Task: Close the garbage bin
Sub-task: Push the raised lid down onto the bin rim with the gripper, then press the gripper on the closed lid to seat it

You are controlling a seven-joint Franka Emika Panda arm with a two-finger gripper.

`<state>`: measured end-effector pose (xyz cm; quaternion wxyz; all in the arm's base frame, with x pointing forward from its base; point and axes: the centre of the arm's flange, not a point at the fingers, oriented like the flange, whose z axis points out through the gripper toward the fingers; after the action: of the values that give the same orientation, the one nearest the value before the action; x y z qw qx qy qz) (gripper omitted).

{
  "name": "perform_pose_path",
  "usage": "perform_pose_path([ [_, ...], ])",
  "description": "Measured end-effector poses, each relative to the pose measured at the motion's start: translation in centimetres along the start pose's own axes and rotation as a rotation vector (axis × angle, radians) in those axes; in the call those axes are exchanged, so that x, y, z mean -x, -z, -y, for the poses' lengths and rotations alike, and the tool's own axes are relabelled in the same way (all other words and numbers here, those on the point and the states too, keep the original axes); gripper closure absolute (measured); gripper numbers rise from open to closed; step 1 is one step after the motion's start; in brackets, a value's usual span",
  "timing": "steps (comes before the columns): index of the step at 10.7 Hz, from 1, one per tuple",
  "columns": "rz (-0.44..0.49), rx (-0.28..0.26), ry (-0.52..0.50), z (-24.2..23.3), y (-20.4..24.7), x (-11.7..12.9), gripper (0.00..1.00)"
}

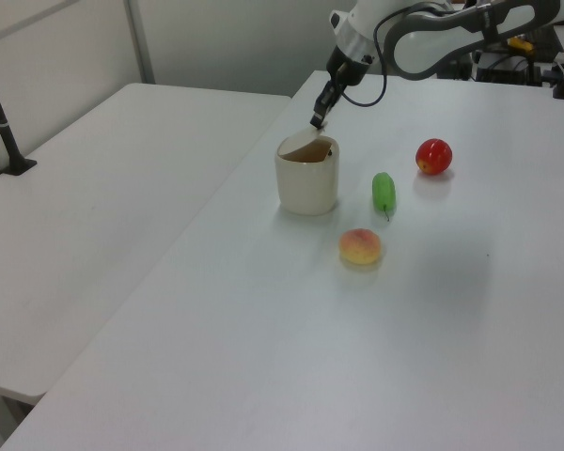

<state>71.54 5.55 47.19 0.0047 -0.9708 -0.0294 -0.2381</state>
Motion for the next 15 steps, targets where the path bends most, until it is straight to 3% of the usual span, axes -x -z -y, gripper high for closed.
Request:
perform_pose_path([
  [2,0.068,0.002,0.004,0.2,-0.6,0.8,0.99],
  [7,0.109,0.001,0.005,0.3,-2.3,1.8,0.99],
  [12,0.104,0.001,0.005,0.3,-2.1,1.6,0.99],
  [15,0.051,-0.005,0.009,0.8,-1.5,0.9,0.99],
])
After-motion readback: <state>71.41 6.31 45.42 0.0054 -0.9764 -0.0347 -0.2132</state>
